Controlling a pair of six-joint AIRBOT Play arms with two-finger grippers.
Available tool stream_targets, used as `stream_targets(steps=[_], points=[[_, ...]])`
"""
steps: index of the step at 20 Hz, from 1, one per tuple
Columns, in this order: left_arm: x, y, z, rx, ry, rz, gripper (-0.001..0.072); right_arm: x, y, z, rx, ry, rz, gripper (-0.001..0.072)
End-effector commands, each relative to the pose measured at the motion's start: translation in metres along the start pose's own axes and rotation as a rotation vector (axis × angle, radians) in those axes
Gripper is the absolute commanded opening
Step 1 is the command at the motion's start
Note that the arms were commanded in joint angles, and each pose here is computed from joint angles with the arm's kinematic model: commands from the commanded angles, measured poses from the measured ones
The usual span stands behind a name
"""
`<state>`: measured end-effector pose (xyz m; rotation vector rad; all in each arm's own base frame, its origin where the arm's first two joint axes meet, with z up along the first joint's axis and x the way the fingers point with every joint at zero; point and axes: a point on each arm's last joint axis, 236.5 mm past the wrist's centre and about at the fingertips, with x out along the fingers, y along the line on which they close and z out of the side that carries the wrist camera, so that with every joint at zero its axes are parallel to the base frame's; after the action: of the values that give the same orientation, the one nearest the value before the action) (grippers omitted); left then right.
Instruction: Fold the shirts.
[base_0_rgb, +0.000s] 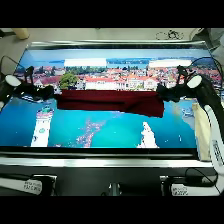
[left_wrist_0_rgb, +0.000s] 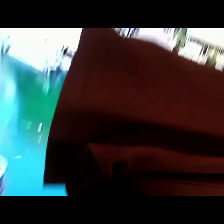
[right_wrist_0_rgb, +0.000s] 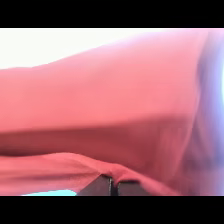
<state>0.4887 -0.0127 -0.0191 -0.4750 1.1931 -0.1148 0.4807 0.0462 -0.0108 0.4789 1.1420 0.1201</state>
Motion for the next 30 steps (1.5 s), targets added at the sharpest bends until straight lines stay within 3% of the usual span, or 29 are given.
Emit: stream_targets(steps=[1,3,4,5,6,7,11,16,20,21,22,23,24,25,26,30], points=[[0.044,-0.014,0.040,-0.098,0.003,-0.078,0.0025,0.044,-0.011,0.027,0.084,-0.018,0.006,0.0023],[0.069,-0.013,0.043,-0.119,0.025,-0.093,0.0076,0.061,-0.014,0.025,0.120,-0.009,0.020,0.0025],[0.075,-0.011,0.043,-0.121,0.027,-0.091,0.0283,0.066,-0.016,0.023,0.129,0.000,0.023,0.0084],[0.076,-0.010,0.043,-0.120,0.028,-0.090,0.0585,0.066,-0.016,0.023,0.126,0.002,0.020,0.0297],[0.071,-0.010,0.047,-0.102,0.015,-0.091,0.0693,0.061,-0.016,0.024,0.105,0.002,0.022,0.0633],[0.061,-0.010,0.055,-0.067,-0.008,-0.093,0.0693,0.050,-0.017,0.024,0.055,0.020,0.021,0.0706],[-0.005,-0.015,0.082,-0.018,-0.117,-0.102,0.0684,0.020,-0.074,-0.004,0.056,0.183,-0.079,0.0719],[-0.062,-0.052,0.062,0.061,-0.089,-0.131,0.0676,0.053,-0.059,-0.049,0.110,0.372,0.046,0.0719],[-0.098,-0.092,0.048,0.149,-0.106,-0.158,0.0676,0.090,-0.034,-0.062,0.117,0.395,0.072,0.0709],[-0.103,-0.103,0.045,0.172,-0.113,-0.167,0.0675,0.096,-0.026,-0.064,0.122,0.393,0.076,0.0621],[-0.105,-0.113,0.041,0.195,-0.113,-0.174,0.0670,0.096,-0.016,-0.064,0.116,0.394,0.092,0.0322],[-0.101,-0.124,0.036,0.227,-0.103,-0.183,0.0603,0.091,-0.004,-0.063,0.117,0.391,0.119,0.0015],[-0.092,-0.135,0.028,0.253,-0.086,-0.192,0.0432,0.081,0.008,-0.058,0.111,0.382,0.159,0.0023],[-0.078,-0.146,0.021,0.266,-0.071,-0.201,0.0167,0.065,0.021,-0.051,0.084,0.357,0.189,0.0022],[-0.057,-0.158,0.010,0.279,-0.049,-0.211,0.0035,0.046,0.030,-0.044,0.052,0.327,0.197,0.0022],[0.048,-0.229,-0.068,0.255,0.122,-0.344,0.0027,-0.044,0.072,-0.044,-0.028,0.290,0.241,0.0022]])
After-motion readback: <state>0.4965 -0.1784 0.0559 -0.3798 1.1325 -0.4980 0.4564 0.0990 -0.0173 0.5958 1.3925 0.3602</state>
